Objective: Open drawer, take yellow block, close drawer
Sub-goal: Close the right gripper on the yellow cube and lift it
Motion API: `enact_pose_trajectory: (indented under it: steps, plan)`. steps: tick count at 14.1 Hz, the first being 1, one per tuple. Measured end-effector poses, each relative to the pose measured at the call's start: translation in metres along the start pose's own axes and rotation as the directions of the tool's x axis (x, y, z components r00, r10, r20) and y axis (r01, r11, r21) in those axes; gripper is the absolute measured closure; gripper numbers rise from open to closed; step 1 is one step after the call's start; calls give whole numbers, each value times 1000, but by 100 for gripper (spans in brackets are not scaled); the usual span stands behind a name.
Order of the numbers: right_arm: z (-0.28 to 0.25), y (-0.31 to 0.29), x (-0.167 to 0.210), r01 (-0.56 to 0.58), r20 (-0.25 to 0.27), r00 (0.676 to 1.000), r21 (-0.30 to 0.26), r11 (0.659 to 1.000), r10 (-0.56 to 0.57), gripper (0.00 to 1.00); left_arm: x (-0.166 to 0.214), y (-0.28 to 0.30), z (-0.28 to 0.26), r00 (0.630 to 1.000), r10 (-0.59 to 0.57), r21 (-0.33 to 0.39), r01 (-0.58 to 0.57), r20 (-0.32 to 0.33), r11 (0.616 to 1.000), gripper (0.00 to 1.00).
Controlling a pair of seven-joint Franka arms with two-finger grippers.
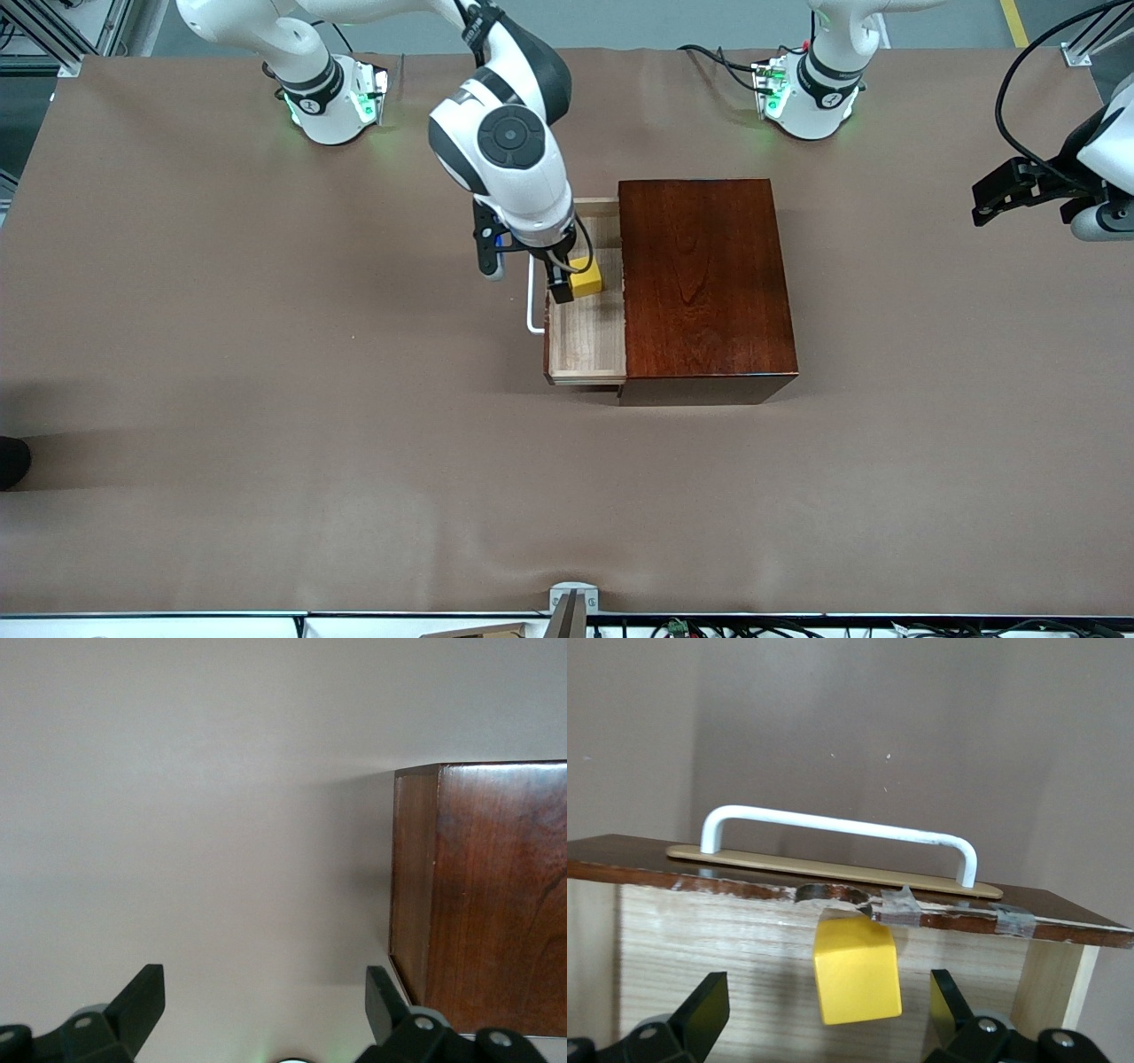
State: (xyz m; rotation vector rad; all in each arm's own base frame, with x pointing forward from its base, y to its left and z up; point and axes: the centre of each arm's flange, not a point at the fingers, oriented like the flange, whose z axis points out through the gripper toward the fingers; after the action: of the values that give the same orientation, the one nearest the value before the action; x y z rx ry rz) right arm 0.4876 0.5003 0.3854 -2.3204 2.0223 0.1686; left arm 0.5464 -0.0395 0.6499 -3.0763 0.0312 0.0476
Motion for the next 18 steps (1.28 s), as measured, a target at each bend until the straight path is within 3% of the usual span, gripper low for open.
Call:
enact_pose_trajectory:
  steps: [11,15,18]
  plan:
    - [58,12,-27,0,-7,1000,-5,1000,0,0,0,2,-1,1000,3,0,-3,-4,1000,0]
    - [73,13,-27,19,-38,999,-5,1000,-19,42,0,2,-1,1000,4,0,-4,-6,1000,0]
    - [63,7,-28,16,-29,999,13,1000,-15,44,0,2,-1,1000,4,0,-4,-6,1000,0]
